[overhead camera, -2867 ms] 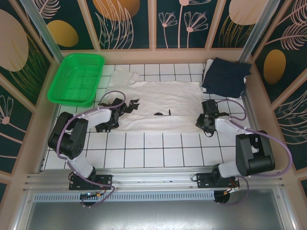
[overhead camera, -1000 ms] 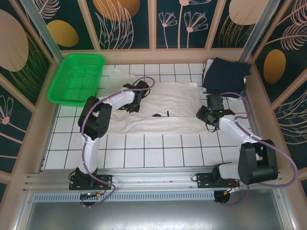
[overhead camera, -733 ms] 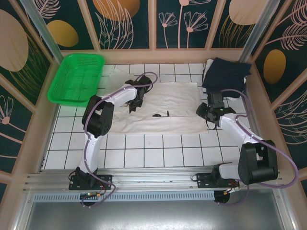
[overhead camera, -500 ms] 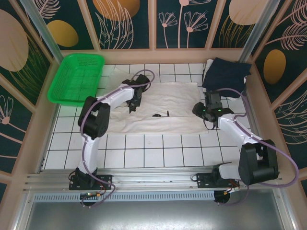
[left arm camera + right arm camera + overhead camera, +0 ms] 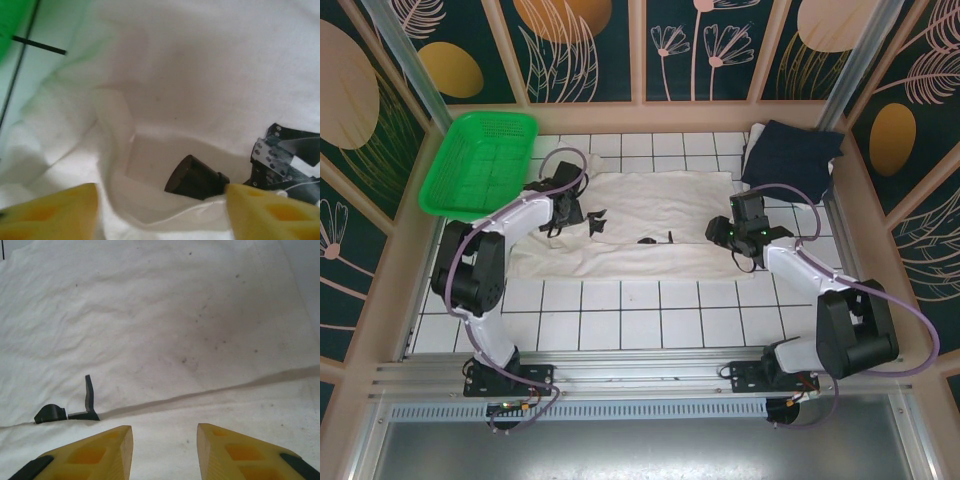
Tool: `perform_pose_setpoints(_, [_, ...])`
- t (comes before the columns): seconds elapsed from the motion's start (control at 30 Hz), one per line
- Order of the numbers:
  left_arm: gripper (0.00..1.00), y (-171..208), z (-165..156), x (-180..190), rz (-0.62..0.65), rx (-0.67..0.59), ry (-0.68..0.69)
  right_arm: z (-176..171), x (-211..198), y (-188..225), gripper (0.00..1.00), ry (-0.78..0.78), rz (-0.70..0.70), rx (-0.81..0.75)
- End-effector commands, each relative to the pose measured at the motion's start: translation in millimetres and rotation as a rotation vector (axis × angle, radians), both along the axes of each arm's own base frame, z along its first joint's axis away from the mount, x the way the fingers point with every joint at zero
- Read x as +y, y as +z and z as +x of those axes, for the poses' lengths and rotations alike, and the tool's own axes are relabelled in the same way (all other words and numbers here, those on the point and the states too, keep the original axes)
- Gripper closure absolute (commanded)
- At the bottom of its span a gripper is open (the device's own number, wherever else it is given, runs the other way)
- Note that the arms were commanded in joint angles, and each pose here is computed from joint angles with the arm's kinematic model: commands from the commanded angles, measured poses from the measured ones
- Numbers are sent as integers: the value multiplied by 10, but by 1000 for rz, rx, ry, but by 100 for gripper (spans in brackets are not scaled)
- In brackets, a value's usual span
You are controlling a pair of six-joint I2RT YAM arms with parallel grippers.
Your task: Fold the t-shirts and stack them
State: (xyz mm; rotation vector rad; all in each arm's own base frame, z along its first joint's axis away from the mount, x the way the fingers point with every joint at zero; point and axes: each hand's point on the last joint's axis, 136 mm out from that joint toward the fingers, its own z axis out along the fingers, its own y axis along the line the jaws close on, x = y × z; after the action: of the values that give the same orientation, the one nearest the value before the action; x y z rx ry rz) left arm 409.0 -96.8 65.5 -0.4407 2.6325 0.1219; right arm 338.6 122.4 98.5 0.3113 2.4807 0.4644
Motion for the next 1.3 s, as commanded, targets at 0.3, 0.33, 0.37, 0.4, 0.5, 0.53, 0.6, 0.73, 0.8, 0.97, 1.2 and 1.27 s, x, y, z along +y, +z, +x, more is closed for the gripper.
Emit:
perform_pose_setpoints(0.3, [93, -6, 268, -128, -24, -3, -33, 32, -59, -62, 61, -3, -59, -9])
perform_pose_setpoints(0.33, [99, -1, 284, -142, -25, -4, -45, 35, -58, -65, 61, -3, -59, -9])
perform_pose_setpoints(0.37, [100, 4, 298, -156, -25, -1, -57, 34, -55, -72, 61, -2, -60, -6])
perform_pose_setpoints(0.4, [100, 29, 318, -168, -24, -5, -66, 35, -60, -76, 61, -4, -61, -2])
perform_pose_setpoints(0.5, [100, 85, 300, -77, 20, 3, -37, 29, -70, -80, 61, -6, -67, 3])
perform_pose_setpoints(0.53, [100, 115, 263, -20, 40, 7, -15, 24, -76, -83, 61, -9, -69, 4])
perform_pose_setpoints(0.6, [79, 179, 180, 85, 66, -9, 29, 23, -80, -92, 61, -11, -68, 6])
perform_pose_setpoints(0.73, [54, 115, 69, 165, 57, -19, 61, 50, -36, -123, 61, -3, -54, 15])
perform_pose_setpoints(0.8, [54, -19, 48, 171, 63, 15, 65, 65, -17, -134, 61, 4, -53, 19])
perform_pose_setpoints(0.97, [58, -275, 25, 225, 95, 64, 89, 86, -34, -118, 61, 0, -64, 17])
perform_pose_setpoints(1.2, [100, -191, 139, 225, 122, 54, 77, 91, -47, -129, 61, -5, -73, 22])
perform_pose_setpoints(1.27, [100, -54, 190, 237, 135, 25, 69, 97, -48, -131, 61, -6, -72, 21])
